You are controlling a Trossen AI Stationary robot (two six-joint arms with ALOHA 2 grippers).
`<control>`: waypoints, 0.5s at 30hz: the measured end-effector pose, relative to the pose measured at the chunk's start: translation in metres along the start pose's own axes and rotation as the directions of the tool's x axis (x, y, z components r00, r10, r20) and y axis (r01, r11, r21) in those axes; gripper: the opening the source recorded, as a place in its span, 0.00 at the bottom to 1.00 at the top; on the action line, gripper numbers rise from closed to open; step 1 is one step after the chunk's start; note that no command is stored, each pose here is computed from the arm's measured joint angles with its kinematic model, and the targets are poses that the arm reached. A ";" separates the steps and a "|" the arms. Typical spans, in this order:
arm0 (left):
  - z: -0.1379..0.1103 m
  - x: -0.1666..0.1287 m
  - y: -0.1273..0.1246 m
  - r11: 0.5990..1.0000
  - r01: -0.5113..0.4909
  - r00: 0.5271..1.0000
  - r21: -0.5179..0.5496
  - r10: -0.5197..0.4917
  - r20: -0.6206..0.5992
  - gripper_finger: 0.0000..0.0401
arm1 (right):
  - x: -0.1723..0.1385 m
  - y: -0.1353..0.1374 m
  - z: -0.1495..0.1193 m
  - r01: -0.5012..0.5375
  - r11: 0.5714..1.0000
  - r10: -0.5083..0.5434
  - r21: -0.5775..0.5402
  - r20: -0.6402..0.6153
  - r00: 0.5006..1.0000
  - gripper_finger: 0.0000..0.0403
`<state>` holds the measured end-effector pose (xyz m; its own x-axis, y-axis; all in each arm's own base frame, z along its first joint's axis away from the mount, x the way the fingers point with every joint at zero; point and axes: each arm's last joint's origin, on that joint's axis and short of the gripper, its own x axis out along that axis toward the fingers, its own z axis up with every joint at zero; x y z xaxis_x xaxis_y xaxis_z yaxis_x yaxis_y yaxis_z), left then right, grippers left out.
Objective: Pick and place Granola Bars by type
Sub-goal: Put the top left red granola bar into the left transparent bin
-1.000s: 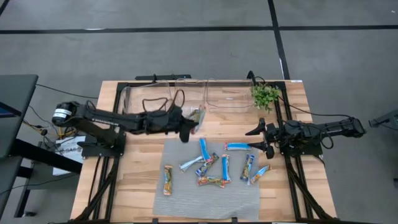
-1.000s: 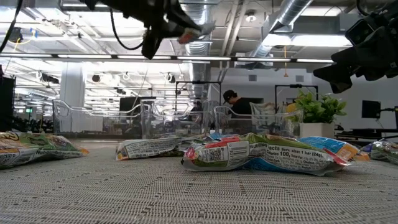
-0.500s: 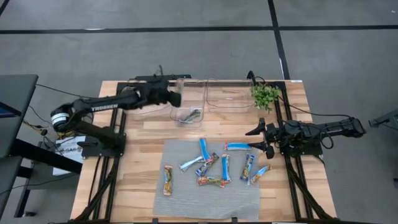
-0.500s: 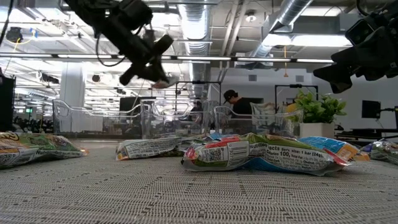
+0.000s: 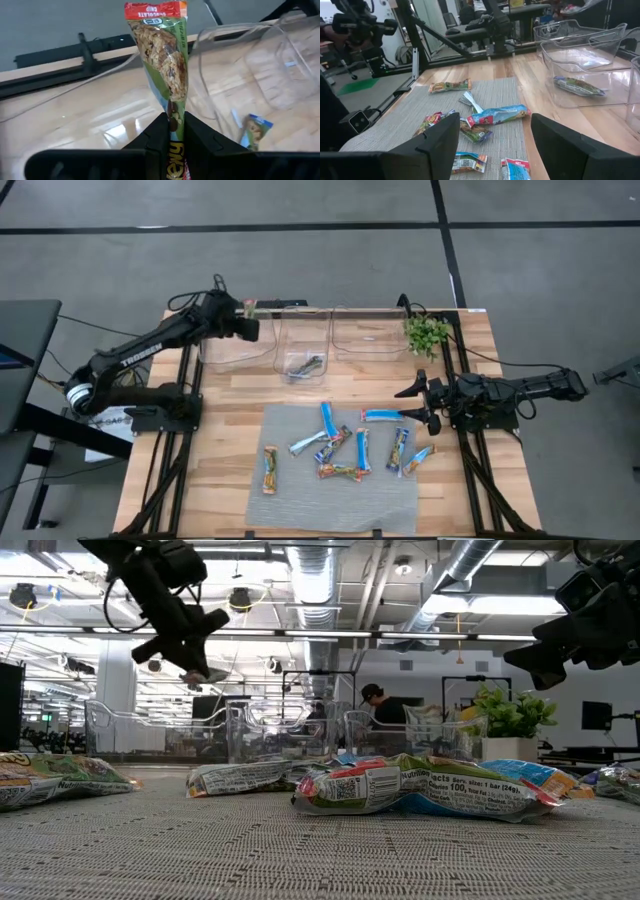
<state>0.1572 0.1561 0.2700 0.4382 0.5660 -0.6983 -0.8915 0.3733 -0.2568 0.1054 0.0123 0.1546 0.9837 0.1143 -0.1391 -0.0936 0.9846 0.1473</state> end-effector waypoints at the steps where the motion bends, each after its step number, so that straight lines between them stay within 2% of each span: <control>1: 0.000 -0.001 0.001 1.000 -0.007 1.000 0.002 0.007 -0.004 0.10 | 0.000 0.000 0.000 0.000 1.000 0.000 0.000 0.000 1.000 0.59; 5: -0.005 0.003 0.005 1.000 -0.019 1.000 0.008 0.019 -0.024 0.10 | 0.000 0.000 0.000 0.000 1.000 0.000 0.000 0.000 1.000 0.59; 12: -0.031 0.018 0.016 0.998 -0.062 0.992 0.011 0.063 -0.110 0.11 | 0.000 0.000 0.000 0.000 1.000 0.000 0.000 0.000 1.000 0.59; 15: -0.040 0.023 0.020 0.997 -0.072 0.988 0.030 0.076 -0.134 0.14 | 0.000 0.000 0.000 0.000 1.000 0.000 0.000 0.000 1.000 0.59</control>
<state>0.1449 0.1473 0.2224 0.3501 0.4894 -0.7987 -0.9169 0.3535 -0.1853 0.1054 0.0123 0.1546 0.9836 0.1142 -0.1394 -0.0934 0.9846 0.1475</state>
